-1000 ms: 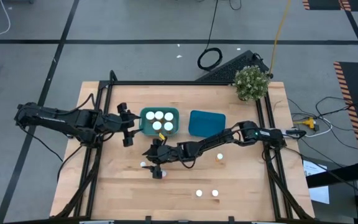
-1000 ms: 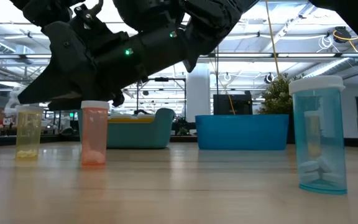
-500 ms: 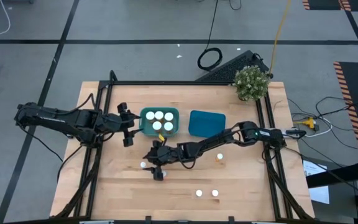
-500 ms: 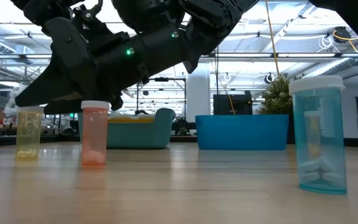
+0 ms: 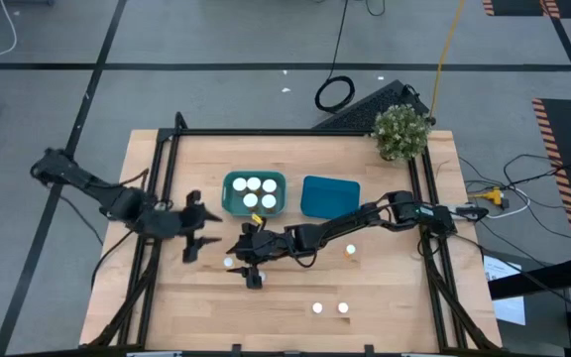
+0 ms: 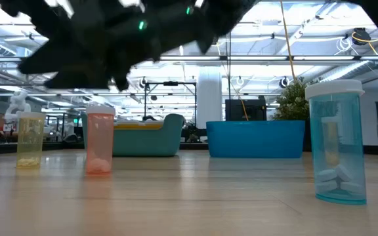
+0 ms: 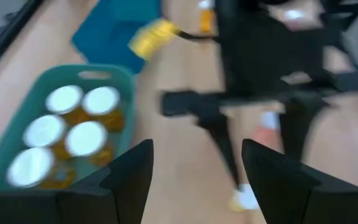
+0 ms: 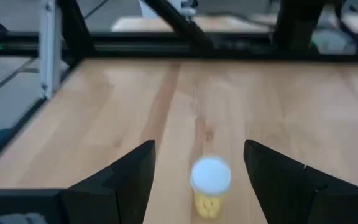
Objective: Pick and place medicine bottles into bin by pill shape (circle, oval)
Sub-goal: Put the small yellow tablet bottle into the blue bin
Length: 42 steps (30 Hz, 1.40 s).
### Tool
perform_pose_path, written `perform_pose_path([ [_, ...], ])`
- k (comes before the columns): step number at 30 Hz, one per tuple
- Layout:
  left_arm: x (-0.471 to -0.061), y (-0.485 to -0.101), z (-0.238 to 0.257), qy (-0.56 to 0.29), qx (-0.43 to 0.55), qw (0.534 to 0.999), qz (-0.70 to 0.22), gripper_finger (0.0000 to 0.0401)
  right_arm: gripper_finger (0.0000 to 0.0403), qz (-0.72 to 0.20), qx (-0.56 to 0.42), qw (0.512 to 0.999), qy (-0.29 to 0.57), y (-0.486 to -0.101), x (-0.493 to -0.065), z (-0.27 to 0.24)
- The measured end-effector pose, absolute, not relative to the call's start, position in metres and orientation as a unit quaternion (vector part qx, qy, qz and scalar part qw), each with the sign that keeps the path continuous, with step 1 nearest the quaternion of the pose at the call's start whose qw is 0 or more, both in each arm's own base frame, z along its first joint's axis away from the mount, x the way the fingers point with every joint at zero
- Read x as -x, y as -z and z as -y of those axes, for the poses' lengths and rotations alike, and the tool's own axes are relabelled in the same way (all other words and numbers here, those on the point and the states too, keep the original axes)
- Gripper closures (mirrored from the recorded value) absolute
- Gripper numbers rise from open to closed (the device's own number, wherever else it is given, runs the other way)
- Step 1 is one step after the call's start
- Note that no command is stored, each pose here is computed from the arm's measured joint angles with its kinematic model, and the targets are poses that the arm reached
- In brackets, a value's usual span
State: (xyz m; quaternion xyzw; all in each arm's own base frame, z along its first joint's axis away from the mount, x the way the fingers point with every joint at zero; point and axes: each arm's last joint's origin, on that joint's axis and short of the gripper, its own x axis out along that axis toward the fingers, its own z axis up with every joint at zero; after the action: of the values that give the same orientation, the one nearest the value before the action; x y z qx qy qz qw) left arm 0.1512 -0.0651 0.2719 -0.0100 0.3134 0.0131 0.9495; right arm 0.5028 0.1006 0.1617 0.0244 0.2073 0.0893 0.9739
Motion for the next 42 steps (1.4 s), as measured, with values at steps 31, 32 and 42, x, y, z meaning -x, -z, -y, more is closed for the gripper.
perform_pose_path([
  [31, -0.215, -0.194, 0.142, -0.026, -0.057, 0.843, -0.534, 0.0129, 0.0165, -0.414, 0.074, 0.896, -0.145, -0.233, -0.416, -0.158],
  [32, -0.213, -0.191, 0.141, -0.024, -0.057, 0.839, -0.54, 0.0136, 0.0165, -0.414, 0.079, 0.896, -0.141, -0.233, -0.415, -0.16],
  [42, -0.212, -0.176, 0.137, -0.021, -0.04, 0.846, -0.532, 0.0188, 0.0165, -0.413, 0.082, 0.896, -0.143, -0.236, -0.412, -0.164],
])
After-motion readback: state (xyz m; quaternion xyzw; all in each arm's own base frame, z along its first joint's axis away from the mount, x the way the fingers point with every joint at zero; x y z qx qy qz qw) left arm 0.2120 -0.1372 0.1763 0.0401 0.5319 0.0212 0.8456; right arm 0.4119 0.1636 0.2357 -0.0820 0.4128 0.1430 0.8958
